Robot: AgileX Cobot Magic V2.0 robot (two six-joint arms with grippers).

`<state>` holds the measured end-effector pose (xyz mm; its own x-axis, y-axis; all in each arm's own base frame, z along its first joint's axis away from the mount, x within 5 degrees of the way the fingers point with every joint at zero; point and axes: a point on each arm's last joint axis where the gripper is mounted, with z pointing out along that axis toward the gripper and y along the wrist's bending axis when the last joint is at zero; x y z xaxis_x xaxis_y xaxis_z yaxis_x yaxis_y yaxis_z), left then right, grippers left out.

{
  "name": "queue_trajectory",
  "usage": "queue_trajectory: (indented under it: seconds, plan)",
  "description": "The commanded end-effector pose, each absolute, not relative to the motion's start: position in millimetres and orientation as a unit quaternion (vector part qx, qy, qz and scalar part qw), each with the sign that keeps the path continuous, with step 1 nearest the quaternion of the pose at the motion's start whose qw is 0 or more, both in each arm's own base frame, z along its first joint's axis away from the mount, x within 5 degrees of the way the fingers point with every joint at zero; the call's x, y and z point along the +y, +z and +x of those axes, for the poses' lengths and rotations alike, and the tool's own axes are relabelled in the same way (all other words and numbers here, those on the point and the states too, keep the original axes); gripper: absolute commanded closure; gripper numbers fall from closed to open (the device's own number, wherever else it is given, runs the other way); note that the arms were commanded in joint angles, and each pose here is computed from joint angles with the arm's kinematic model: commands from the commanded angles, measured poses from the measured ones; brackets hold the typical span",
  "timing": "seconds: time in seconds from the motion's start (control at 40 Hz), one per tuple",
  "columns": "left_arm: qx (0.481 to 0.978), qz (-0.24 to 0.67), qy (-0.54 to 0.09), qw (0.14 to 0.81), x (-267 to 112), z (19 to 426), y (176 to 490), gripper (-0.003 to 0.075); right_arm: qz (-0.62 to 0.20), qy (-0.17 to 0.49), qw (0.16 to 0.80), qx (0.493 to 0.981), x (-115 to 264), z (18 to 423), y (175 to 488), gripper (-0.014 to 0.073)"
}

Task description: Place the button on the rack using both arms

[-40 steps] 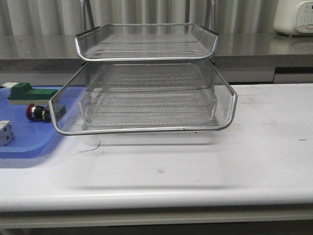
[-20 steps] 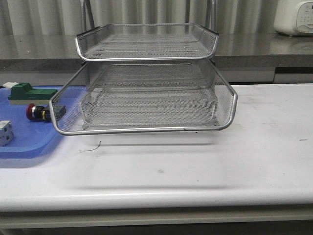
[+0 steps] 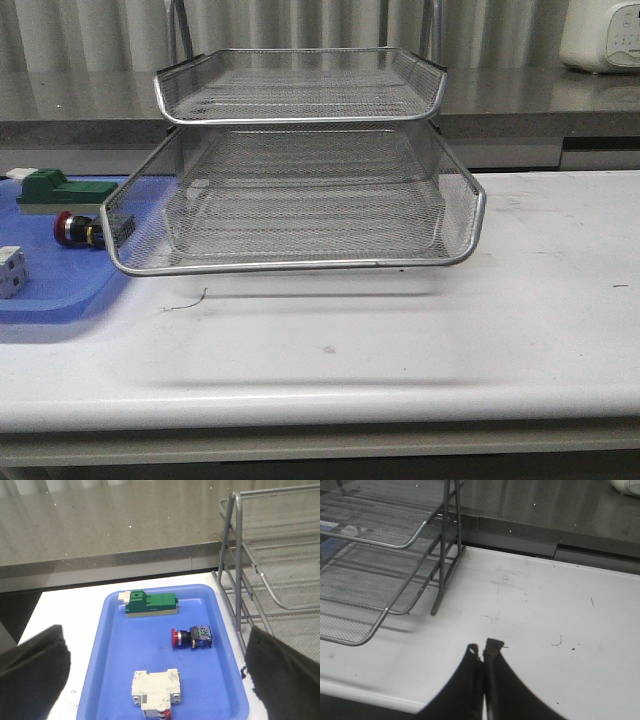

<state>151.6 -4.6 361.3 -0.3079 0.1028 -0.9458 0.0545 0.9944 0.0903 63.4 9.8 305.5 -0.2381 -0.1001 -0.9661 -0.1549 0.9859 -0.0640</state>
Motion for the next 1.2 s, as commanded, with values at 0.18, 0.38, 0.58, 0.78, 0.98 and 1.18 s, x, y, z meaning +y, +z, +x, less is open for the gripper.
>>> queue_trajectory:
  seconds: [0.18, 0.38, 0.58, 0.78, 0.98, 1.18]
  plan:
    - [0.861, 0.061, 0.036, 0.503, -6, 222, 386, 0.0047, -0.076, 0.023, 0.651, 0.755, 10, 64, 321, 0.0655]
    - [0.911, 0.113, 0.063, 0.392, -7, 285, 384, 0.0046, -0.076, 0.023, 0.651, 0.755, 10, 64, 321, 0.0655]
    - [0.919, 0.19, 0.077, 0.336, -11, 339, 377, 0.0046, -0.076, 0.023, 0.651, 0.755, 10, 64, 321, 0.0655]
    - [0.897, 0.311, 0.058, 0.31, -22, 378, 351, 0.0046, -0.076, 0.023, 0.651, 0.755, 10, 64, 321, 0.0655]
    - [0.895, 0.347, 0.036, 0.276, -27, 410, 315, 0.0046, -0.076, 0.023, 0.651, 0.755, 10, 64, 321, 0.0655]
    - [0.901, 0.362, 0.026, 0.238, -29, 441, 278, 0.0046, -0.076, 0.023, 0.651, 0.755, 10, 64, 321, 0.0655]
